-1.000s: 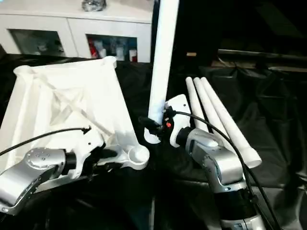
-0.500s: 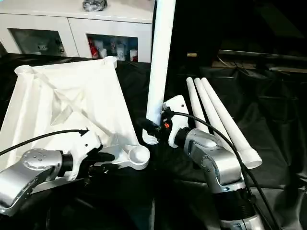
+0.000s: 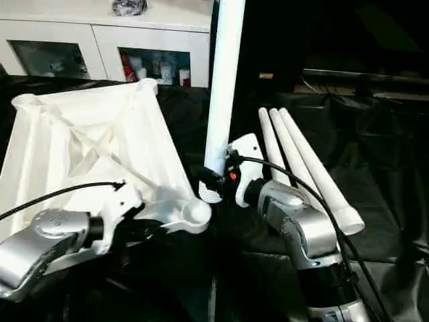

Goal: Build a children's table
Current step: Insert table leg to table base

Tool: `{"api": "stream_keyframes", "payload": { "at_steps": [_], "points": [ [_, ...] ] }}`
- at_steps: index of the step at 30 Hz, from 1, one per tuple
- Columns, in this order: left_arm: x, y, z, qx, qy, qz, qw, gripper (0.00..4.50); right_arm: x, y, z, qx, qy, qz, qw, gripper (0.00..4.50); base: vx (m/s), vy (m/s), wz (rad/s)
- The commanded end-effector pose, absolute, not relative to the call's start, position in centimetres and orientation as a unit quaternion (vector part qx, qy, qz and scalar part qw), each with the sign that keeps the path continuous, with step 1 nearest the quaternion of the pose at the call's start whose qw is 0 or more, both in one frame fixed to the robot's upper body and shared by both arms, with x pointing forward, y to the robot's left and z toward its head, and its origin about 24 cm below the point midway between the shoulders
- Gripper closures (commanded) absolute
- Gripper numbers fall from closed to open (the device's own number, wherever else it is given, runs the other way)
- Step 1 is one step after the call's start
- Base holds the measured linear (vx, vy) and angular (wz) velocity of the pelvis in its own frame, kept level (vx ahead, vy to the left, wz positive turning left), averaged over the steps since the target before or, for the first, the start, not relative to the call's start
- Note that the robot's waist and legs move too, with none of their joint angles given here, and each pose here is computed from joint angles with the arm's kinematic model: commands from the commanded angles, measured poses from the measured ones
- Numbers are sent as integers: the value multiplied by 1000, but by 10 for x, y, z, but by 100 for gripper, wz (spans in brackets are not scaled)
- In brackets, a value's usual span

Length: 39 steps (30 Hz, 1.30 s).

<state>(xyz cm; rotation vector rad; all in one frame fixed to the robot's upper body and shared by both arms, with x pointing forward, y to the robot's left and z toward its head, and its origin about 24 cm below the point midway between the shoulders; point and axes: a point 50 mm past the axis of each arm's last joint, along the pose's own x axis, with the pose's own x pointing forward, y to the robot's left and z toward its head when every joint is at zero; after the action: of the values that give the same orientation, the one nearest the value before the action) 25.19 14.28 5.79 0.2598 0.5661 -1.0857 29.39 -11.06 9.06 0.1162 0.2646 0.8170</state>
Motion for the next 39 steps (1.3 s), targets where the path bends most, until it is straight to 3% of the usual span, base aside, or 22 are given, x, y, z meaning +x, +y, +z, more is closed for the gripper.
{"api": "stream_keyframes", "payload": {
  "at_steps": [1,8,27,39],
  "points": [
    [262,137,66,131,231,-507,820,450,299,-113,97,54,119,400,907,257,0,0,0],
    [281,115,71,129,200,-526,816,450,305,-109,88,49,139,416,897,257,0,0,0],
    [288,107,66,134,192,-555,798,450,323,-97,71,30,162,427,889,257,0,0,0],
    [291,107,66,116,181,-554,804,450,322,-106,54,102,175,403,893,257,0,0,0]
  ]
}}
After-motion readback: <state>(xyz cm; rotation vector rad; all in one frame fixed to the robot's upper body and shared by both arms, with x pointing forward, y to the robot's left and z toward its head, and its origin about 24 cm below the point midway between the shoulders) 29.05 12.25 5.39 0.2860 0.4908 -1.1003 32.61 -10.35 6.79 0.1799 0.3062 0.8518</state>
